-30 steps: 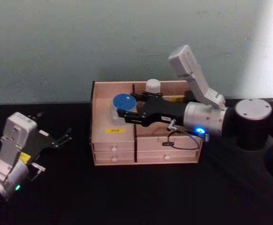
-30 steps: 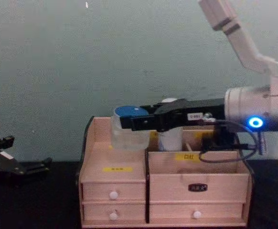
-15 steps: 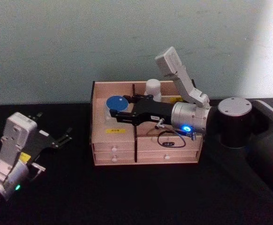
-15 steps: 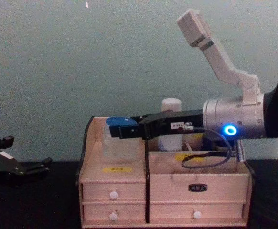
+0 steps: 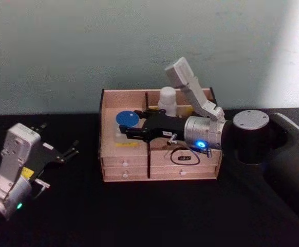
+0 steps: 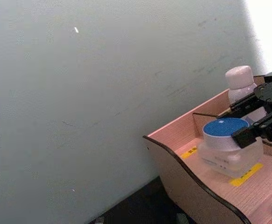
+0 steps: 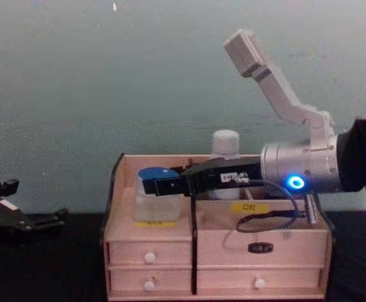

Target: Pick up the facial cleanser and watermelon frost from the table and place them into the tiered storage box.

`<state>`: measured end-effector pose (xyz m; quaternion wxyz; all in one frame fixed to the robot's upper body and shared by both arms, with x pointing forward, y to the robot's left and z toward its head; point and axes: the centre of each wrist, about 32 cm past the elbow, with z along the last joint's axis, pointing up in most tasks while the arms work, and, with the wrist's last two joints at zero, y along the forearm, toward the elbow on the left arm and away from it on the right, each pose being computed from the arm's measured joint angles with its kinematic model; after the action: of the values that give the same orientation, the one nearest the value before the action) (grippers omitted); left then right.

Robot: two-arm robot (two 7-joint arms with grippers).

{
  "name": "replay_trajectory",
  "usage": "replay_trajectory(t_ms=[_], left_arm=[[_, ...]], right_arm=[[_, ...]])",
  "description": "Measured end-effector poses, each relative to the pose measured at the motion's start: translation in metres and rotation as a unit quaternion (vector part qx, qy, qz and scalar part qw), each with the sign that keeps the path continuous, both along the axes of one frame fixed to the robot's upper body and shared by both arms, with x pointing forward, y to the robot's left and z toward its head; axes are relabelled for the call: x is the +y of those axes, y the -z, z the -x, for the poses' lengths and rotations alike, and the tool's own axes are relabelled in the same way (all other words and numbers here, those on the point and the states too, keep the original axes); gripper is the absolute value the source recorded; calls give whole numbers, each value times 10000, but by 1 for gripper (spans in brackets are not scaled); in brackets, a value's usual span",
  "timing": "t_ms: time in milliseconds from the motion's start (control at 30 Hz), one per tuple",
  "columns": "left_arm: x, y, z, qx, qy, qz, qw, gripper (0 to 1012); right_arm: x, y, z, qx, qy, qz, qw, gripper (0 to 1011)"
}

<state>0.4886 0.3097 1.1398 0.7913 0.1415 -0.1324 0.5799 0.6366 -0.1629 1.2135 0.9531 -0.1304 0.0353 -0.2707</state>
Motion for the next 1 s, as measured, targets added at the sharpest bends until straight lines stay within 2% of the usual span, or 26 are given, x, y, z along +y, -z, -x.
replay_trajectory(t_ms=[633, 1000], left_arm=[[0, 0, 0, 0, 0, 0, 10000, 1001], [0, 0, 0, 0, 0, 0, 10000, 1001]], right_arm=[[5, 10, -6, 18, 57, 58, 10000, 712], [5, 15, -4, 28, 56, 49, 10000, 986]])
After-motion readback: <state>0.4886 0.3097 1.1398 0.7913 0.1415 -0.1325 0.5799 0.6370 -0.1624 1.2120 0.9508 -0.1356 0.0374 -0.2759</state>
